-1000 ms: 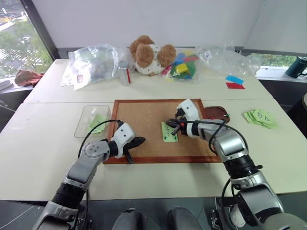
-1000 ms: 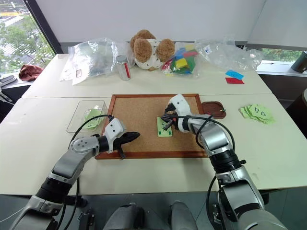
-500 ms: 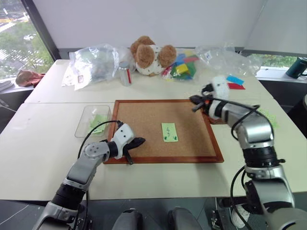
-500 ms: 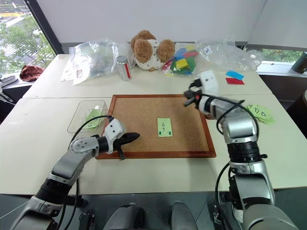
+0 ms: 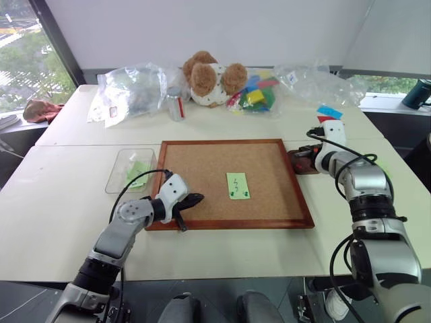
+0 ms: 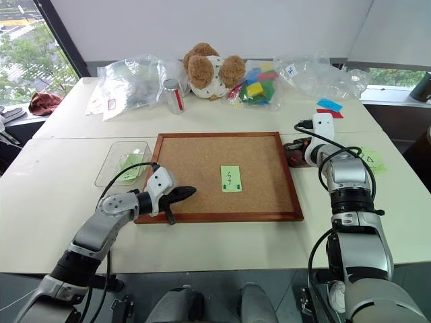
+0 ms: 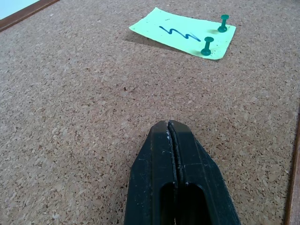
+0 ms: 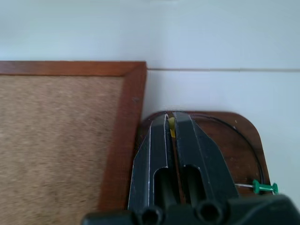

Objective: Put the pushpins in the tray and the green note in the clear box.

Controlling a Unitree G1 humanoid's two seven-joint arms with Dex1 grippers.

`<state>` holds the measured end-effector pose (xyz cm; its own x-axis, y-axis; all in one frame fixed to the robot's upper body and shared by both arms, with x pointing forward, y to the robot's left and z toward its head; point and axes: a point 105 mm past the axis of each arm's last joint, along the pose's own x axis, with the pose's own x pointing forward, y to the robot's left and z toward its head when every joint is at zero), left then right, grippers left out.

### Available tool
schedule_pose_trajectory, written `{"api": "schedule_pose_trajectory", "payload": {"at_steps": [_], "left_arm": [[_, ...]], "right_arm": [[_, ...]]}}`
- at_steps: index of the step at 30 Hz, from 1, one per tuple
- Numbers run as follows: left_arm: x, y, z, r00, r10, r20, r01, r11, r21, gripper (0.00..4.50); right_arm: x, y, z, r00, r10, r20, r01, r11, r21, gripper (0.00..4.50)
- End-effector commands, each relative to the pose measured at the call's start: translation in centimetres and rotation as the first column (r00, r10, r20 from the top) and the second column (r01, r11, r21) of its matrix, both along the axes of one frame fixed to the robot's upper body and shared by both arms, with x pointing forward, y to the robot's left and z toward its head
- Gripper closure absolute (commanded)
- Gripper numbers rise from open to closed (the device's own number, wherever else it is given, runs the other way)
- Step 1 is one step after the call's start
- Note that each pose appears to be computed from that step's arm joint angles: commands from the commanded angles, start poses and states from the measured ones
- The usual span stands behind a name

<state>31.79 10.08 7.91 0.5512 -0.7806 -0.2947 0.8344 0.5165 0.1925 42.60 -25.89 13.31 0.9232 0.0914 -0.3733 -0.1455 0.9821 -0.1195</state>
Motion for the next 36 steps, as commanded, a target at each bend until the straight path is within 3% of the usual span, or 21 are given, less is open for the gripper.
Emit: {"api": "schedule_pose_trajectory", "payload": {"at_steps": [1,5,8,15,20,25,30,36], "left_arm": [[-0.7,0.7,-2.6,0.996,0.018,-0.085,-0.013,0.998,0.06,4.5],[-0.8,0.7,-2.6,0.996,0.017,-0.084,-0.012,0.998,0.061,4.5],[-0.9,0.8,-2.7,0.996,0.017,-0.085,-0.012,0.998,0.062,4.5],[-0.9,0.6,-2.7,0.996,0.012,-0.083,-0.007,0.998,0.063,4.5],[-0.9,0.6,-2.7,0.996,0.007,-0.084,-0.002,0.998,0.063,4.5],[-0.9,0.5,-2.6,0.996,0.005,-0.085,0.0,0.998,0.058,4.5],[-0.7,0.5,-2.5,0.997,0.003,-0.083,0.001,0.998,0.056,4.5],[-0.8,0.4,-2.5,0.996,-0.007,-0.086,0.012,0.998,0.06,4.5]], "right_arm": [[0.4,-1.2,0.8,0.999,-0.042,0.022,0.042,0.999,-0.006,4.46],[0.3,-1.3,0.3,0.999,-0.049,0.014,0.049,0.999,0.002,4.46],[0.4,-1.4,0.5,0.998,-0.051,0.023,0.051,0.999,0.014,3.6],[0.3,-1.0,1.8,0.998,-0.036,0.052,0.034,0.998,0.044,0.12],[-0.3,0.0,3.8,0.995,0.027,0.096,-0.032,0.998,0.055,0.12],[-3.1,4.1,4.8,0.962,0.255,0.1,-0.257,0.966,0.009,0.12],[-7.5,9.2,3.9,0.874,0.482,0.058,-0.483,0.876,-0.004,0.12],[-11.4,13.4,1.2,0.77,0.638,-0.006,-0.638,0.77,-0.002,0.12]]}}
